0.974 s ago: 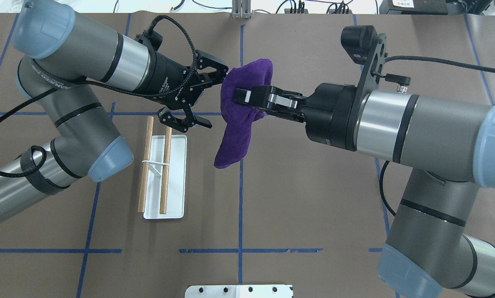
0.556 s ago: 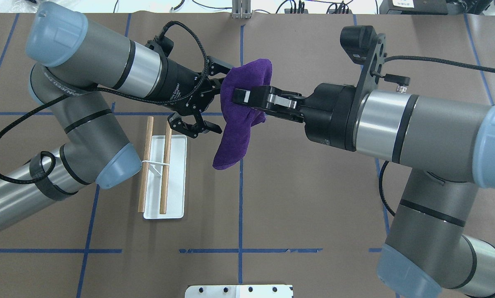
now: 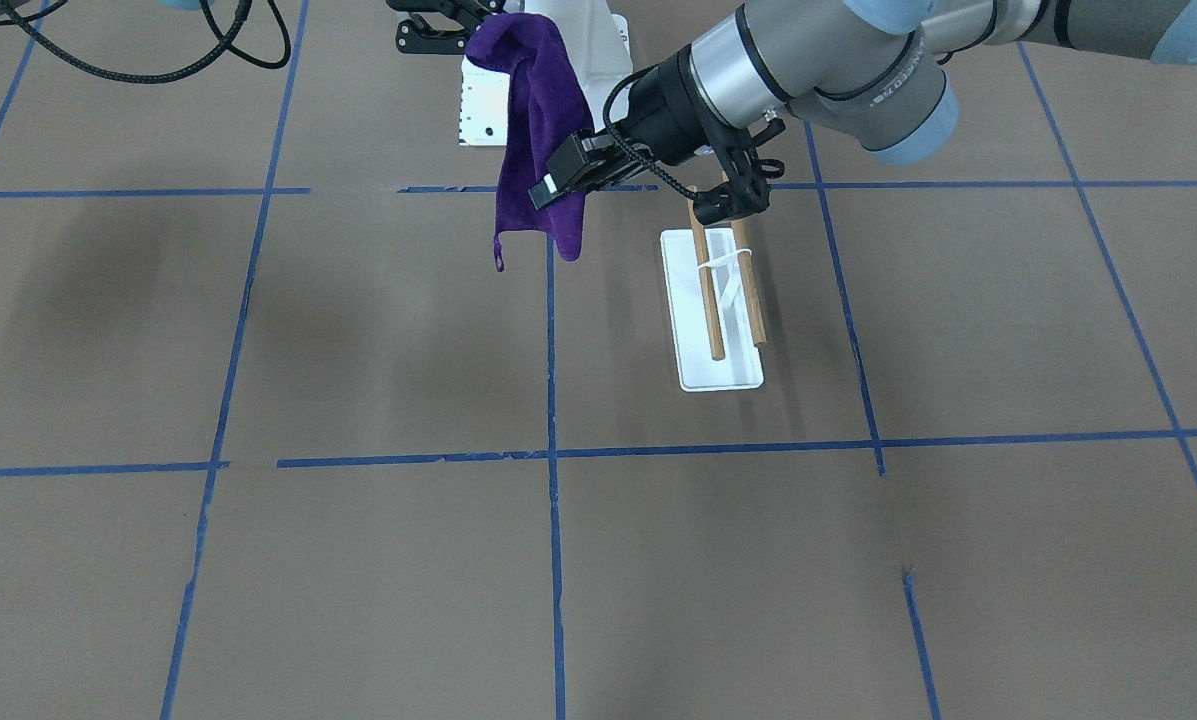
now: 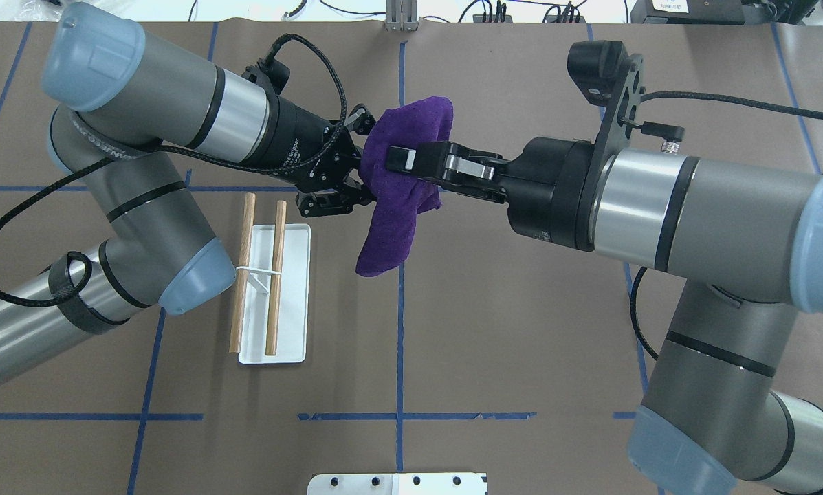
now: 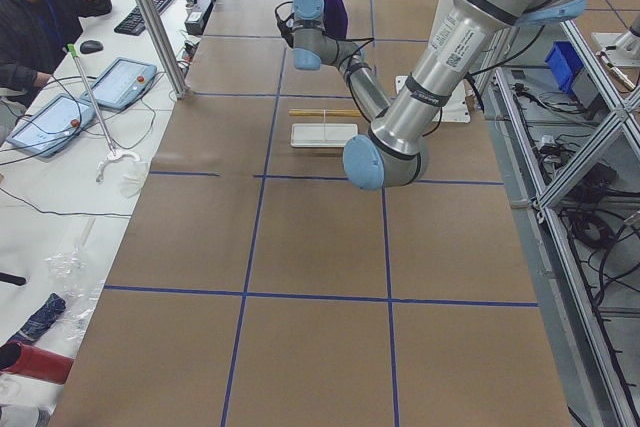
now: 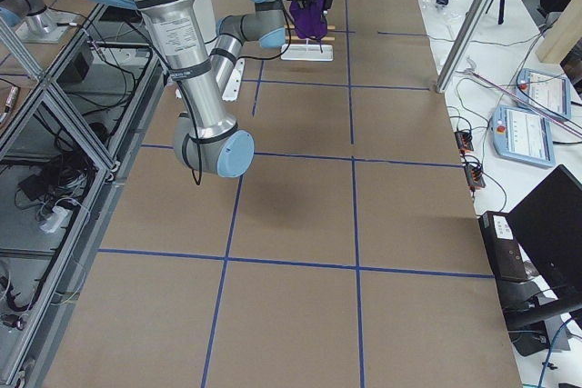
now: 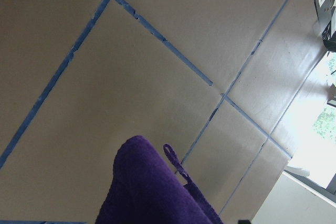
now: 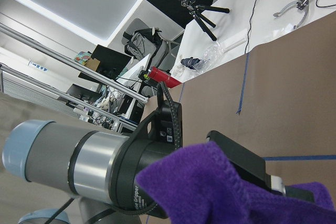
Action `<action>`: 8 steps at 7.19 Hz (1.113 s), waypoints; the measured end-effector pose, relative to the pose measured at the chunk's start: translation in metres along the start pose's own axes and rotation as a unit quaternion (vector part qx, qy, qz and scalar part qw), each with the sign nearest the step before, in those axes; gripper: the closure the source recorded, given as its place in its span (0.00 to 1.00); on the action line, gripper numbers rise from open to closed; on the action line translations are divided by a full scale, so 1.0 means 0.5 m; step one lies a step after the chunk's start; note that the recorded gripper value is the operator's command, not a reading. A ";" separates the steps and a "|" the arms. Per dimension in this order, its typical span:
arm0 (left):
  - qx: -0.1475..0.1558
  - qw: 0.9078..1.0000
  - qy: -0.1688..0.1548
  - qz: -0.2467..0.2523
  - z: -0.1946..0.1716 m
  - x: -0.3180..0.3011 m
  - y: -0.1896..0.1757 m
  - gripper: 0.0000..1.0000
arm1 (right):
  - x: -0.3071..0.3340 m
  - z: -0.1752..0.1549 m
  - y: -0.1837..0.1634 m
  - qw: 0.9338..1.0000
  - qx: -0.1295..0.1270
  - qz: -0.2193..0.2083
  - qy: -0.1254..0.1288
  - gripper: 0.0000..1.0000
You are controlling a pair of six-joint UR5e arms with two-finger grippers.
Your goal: Hang towel on rack
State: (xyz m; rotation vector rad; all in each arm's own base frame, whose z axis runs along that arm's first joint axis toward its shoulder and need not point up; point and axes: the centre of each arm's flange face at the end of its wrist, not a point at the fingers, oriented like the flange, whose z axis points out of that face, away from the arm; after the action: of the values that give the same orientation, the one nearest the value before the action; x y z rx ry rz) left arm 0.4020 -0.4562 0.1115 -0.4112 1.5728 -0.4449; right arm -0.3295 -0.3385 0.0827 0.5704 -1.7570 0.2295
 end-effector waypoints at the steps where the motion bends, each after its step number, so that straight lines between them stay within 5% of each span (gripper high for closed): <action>1: -0.002 1.000 0.004 0.005 -0.004 -0.002 0.000 1.00 | -0.001 -0.001 0.000 1.000 0.000 0.000 -0.001 0.07; 2: -0.004 1.000 0.008 0.010 -0.008 -0.005 0.001 1.00 | -0.002 -0.001 0.000 1.000 0.000 0.001 -0.002 0.00; 6: -0.007 1.000 0.013 0.012 -0.016 -0.005 0.005 1.00 | -0.012 -0.019 -0.003 1.000 -0.002 0.000 -0.009 0.00; 8: -0.006 1.000 0.013 0.013 -0.018 -0.006 0.002 1.00 | 0.010 -0.077 -0.004 1.000 -0.027 -0.005 -0.004 0.00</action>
State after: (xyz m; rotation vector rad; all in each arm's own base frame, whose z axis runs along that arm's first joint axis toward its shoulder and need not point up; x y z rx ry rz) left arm 0.3934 -0.4534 0.1137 -0.3951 1.6044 -0.4234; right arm -0.2965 -0.3244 0.0973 0.5402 -1.7619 0.1724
